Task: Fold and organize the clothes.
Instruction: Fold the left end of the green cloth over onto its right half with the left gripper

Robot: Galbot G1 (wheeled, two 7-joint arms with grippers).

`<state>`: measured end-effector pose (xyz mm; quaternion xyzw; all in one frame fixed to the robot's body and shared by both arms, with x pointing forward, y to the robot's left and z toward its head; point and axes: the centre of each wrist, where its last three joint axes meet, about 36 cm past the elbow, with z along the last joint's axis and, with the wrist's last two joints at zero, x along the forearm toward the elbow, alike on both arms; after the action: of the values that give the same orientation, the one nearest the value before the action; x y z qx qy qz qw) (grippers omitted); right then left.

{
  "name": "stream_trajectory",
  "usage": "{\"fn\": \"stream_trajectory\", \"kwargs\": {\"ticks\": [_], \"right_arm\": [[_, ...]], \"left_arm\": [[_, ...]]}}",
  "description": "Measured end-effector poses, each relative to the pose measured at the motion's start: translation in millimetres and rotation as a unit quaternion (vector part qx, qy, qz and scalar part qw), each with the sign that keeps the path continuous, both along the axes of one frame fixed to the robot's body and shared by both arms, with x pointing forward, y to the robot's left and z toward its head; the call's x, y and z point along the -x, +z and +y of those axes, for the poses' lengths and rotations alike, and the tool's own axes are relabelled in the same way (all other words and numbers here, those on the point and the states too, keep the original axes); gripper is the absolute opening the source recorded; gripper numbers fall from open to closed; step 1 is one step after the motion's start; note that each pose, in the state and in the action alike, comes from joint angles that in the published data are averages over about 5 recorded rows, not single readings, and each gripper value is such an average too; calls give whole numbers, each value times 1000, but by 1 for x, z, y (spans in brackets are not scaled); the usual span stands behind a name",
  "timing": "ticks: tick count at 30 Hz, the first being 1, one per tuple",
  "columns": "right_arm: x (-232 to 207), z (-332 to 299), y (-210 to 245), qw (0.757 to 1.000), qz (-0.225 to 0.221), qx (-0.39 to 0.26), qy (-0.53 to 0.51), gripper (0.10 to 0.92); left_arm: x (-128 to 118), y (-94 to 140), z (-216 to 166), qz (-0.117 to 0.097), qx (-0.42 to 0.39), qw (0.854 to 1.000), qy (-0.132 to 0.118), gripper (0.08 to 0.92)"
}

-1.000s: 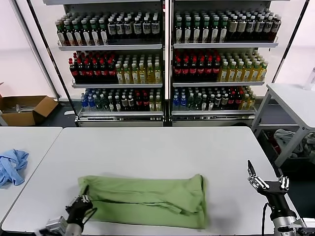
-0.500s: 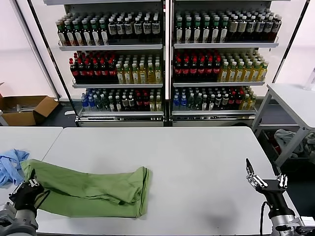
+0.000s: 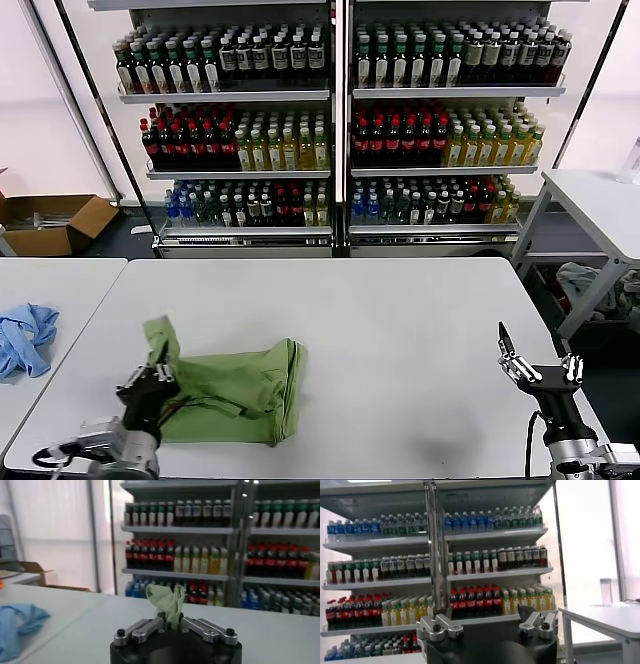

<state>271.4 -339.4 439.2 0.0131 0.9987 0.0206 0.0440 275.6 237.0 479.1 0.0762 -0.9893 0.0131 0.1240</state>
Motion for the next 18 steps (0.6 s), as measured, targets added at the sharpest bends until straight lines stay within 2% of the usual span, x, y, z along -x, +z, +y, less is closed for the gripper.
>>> {"fn": "stream_trajectory", "kwargs": {"ticks": [5,18], "right_arm": [[0,2,1,1000,0,-1,1,823],[0,3,-1,1000,2,-4,0,823]], "left_arm": [[-4,-9,-27,7,3,999,-32,105],[-7,-35,-75,18,-13,995,-93,105]]}}
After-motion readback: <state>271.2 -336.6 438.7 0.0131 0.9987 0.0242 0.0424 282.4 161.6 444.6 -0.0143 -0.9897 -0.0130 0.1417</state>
